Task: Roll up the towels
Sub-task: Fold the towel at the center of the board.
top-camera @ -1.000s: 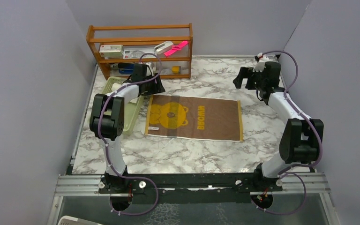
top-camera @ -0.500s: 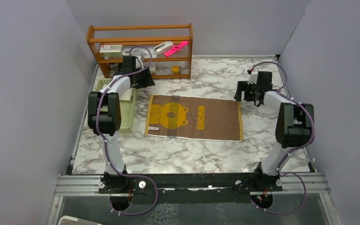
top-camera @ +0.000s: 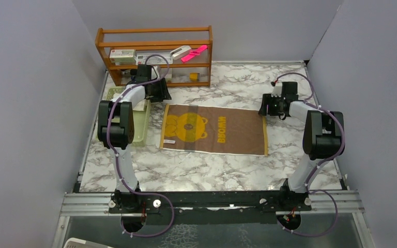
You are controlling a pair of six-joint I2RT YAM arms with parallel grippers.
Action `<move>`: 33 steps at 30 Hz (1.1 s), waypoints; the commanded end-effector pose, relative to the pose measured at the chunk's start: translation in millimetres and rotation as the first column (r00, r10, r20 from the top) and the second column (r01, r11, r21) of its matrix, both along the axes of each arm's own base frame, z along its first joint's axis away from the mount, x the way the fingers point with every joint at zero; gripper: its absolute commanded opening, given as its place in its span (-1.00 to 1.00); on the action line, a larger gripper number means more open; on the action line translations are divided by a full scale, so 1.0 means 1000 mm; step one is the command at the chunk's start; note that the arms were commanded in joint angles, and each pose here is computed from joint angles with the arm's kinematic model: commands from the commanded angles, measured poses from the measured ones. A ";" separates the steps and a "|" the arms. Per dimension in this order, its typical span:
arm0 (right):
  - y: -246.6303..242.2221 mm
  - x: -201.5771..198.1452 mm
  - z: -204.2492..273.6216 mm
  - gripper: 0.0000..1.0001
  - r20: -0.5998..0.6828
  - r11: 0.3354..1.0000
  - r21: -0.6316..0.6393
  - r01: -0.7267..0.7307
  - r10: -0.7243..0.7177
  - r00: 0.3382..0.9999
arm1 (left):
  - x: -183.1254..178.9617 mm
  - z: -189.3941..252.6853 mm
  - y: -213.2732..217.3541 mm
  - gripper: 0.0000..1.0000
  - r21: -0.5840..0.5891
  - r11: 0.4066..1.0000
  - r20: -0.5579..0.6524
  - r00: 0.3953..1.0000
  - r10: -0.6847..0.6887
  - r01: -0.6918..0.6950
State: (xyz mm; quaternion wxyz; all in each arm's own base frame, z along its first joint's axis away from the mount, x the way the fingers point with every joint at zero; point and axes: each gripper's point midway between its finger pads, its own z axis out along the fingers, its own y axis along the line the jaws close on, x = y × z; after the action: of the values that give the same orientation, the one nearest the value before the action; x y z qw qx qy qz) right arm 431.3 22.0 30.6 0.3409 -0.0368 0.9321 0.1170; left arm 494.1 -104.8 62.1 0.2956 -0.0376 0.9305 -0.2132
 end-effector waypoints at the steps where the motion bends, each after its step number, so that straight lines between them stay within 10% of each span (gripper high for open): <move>1: -0.005 -0.006 -0.014 0.09 -0.055 0.999 -0.045 0.015 -0.018 0.998 | -0.006 -0.003 -0.006 -0.01 0.017 1.000 -0.010 1.000 -0.022 0.022; 22: -0.026 -0.009 -0.031 -0.41 -0.111 0.880 -0.472 0.050 -0.116 0.987 | -0.007 -0.001 -0.009 -0.02 0.020 0.999 -0.014 0.999 -0.036 0.036; 33: -0.046 0.019 -0.019 -0.99 -0.040 0.927 -0.337 0.166 -0.190 0.981 | -0.005 -0.010 -0.015 -0.02 0.000 0.997 -0.024 0.996 -0.081 0.081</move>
State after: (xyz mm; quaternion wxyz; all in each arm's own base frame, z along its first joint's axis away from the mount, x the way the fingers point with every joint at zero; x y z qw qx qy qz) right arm 450.6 -9.4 24.4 0.3248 -0.0283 0.9423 -0.0764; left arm 486.7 -114.0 56.3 0.2837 -0.0194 0.9350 -0.2118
